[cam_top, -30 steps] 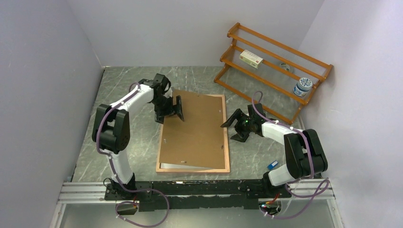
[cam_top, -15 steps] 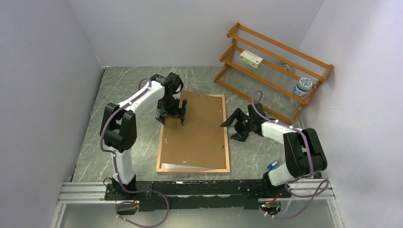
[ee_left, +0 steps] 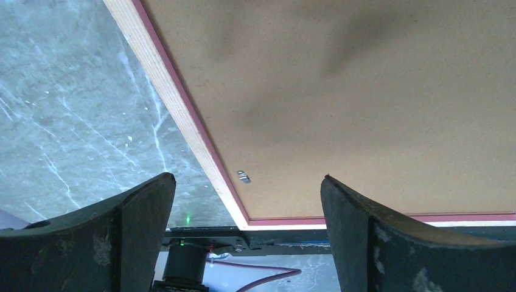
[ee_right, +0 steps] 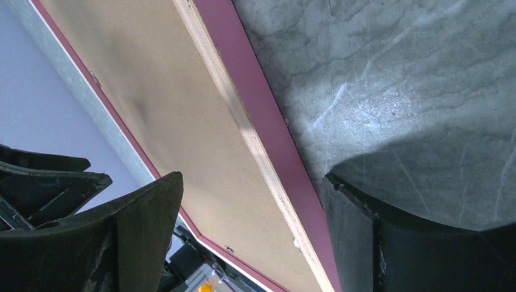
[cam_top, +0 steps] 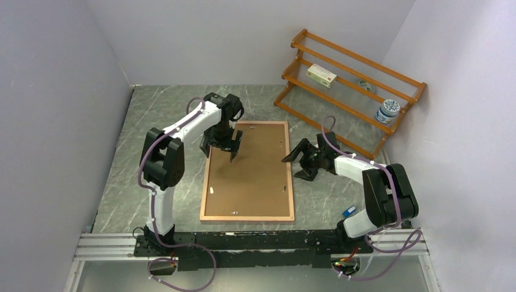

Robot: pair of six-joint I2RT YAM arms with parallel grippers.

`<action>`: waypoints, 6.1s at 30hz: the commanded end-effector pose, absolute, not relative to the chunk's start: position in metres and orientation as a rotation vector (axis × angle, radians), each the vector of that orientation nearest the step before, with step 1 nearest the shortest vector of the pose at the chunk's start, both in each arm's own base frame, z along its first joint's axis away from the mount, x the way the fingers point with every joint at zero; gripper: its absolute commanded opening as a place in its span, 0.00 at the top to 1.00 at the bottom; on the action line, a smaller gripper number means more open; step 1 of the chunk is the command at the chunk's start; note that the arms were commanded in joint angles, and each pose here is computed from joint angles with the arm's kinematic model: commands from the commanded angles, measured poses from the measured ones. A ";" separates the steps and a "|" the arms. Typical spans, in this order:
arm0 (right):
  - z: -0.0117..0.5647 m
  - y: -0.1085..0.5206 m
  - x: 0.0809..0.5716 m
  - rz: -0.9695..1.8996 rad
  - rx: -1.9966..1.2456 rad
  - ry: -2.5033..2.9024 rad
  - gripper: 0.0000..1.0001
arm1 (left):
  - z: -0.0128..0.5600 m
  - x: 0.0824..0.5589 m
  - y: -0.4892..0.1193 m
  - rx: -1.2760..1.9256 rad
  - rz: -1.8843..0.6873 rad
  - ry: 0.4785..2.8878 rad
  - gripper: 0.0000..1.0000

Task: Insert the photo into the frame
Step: Place the photo frame item in the photo frame, then install the photo frame at the center of the board.

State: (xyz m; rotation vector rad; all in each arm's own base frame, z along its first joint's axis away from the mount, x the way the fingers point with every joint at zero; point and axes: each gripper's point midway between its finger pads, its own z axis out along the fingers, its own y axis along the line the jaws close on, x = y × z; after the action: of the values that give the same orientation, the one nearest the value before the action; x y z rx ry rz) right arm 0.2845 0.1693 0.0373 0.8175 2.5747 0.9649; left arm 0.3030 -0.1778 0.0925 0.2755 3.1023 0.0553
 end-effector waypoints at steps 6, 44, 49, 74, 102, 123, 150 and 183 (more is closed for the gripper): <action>0.023 0.147 0.282 0.721 0.752 2.617 0.13 | 0.097 0.311 -0.173 0.200 0.083 3.033 0.06; 0.022 0.161 0.213 0.006 0.055 2.863 0.27 | 0.026 0.293 -0.143 -0.342 -0.274 2.967 0.39; 0.018 0.154 0.207 -0.031 0.083 2.871 0.40 | 0.020 0.287 -0.141 -0.353 -0.273 2.971 0.45; 0.031 0.168 0.201 0.154 0.027 2.845 0.84 | 0.017 0.284 -0.142 -0.338 -0.313 2.962 0.51; 0.030 0.162 0.208 -0.026 0.556 2.780 0.49 | 0.015 0.254 -0.158 -0.442 -0.522 2.986 0.57; 0.036 0.155 0.194 0.004 0.578 2.706 0.78 | 0.014 0.254 -0.157 -0.450 -0.530 2.993 0.64; 0.066 0.157 0.393 -0.094 0.321 2.637 0.31 | 0.046 0.312 -0.140 -0.438 -0.569 2.849 0.36; 0.004 0.150 0.370 0.128 0.200 2.813 0.80 | 0.024 0.315 -0.139 -0.318 -0.559 2.872 0.47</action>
State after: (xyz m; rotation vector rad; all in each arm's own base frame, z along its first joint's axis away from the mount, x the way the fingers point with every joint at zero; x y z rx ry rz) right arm 0.3938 0.1454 0.0230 0.2288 2.7332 0.0924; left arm 0.3069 -0.1367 0.0241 -0.3356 2.8908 -0.5451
